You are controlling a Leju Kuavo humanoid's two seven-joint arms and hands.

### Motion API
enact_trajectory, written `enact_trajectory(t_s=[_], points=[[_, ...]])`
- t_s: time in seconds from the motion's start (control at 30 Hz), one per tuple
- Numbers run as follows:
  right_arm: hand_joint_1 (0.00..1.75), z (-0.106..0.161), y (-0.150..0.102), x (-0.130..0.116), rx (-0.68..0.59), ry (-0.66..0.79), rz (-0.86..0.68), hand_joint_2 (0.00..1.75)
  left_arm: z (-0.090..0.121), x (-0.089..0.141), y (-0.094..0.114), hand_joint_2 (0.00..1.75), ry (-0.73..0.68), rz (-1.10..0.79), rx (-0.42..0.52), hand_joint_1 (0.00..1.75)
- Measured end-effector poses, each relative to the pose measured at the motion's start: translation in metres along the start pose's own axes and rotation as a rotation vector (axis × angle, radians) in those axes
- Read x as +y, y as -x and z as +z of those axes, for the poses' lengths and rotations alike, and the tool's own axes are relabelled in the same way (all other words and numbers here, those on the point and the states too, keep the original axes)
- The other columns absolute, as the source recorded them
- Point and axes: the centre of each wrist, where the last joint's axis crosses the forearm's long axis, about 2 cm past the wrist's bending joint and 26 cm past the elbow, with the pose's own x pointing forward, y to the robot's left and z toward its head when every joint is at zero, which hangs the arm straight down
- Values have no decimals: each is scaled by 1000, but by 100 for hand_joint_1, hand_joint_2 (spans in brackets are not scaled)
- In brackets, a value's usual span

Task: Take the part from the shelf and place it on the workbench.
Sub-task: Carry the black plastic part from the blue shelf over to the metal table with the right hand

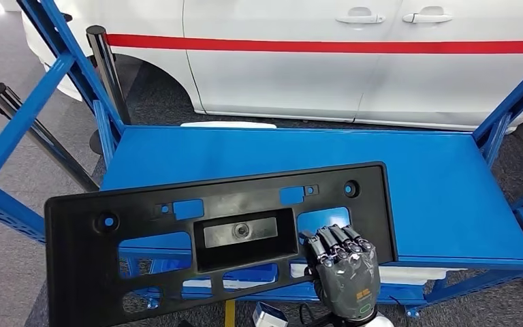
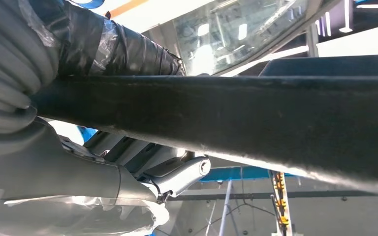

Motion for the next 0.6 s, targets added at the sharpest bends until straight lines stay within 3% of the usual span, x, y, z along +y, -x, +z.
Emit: enact_trajectory(t_s=[0.6], points=[[175,2,-8,9,74,-20,-101,175,2,3,4,175,-128,-20,80,0]])
